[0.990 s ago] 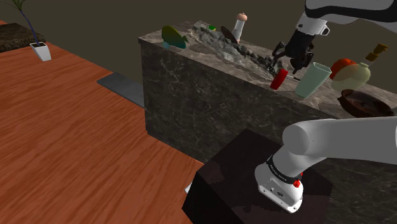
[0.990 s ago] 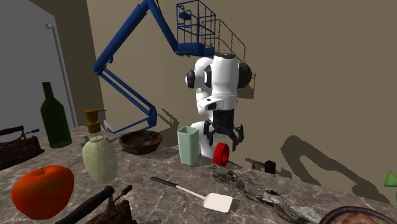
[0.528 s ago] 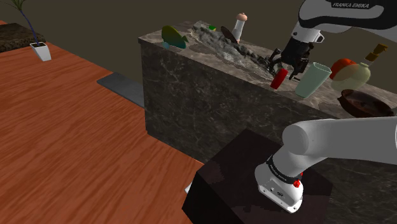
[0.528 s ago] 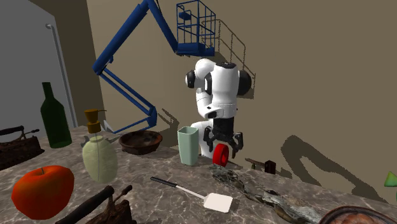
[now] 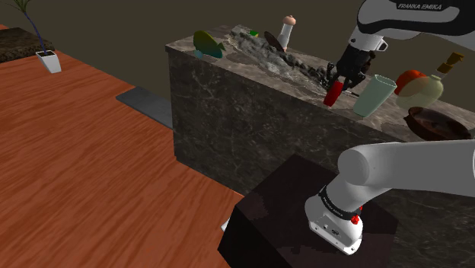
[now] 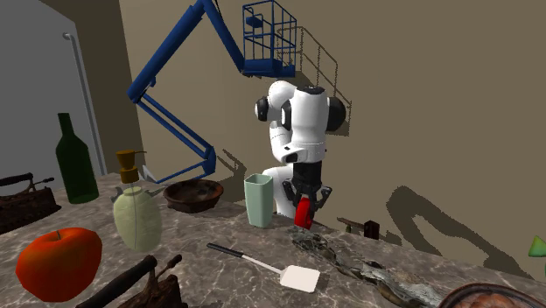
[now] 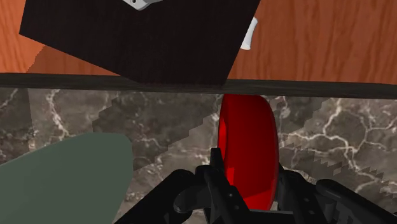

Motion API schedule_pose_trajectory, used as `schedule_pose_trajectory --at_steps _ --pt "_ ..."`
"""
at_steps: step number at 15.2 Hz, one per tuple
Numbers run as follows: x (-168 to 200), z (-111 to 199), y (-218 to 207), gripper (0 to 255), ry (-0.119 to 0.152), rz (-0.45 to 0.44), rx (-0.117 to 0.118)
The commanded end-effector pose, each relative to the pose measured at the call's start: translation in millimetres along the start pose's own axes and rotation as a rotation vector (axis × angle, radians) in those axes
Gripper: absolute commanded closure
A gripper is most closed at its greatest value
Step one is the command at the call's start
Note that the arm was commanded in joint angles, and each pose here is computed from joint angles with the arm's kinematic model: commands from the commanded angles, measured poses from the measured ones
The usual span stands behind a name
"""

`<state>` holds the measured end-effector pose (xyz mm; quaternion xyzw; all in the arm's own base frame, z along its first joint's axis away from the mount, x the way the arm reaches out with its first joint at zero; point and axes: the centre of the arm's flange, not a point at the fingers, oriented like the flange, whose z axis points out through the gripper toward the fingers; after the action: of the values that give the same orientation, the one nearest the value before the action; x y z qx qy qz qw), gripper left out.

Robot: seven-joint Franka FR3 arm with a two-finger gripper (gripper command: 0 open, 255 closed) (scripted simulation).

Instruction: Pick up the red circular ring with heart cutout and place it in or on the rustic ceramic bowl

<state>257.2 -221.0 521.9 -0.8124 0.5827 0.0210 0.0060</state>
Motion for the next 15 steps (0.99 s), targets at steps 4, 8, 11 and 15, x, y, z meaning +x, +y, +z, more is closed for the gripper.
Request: schedule_pose_trajectory --at_steps 4,8,11,15 --pt "-0.1 0.8 -0.5 255 -0.002 0.000 -0.001" --pt "-0.2 -4.4 -0.2 255 -0.002 0.000 -0.001" --pt "-0.9 -20.2 0.1 255 -0.002 0.000 -0.001" --pt "-1.7 -41.3 0.4 255 -0.002 0.000 -0.001"
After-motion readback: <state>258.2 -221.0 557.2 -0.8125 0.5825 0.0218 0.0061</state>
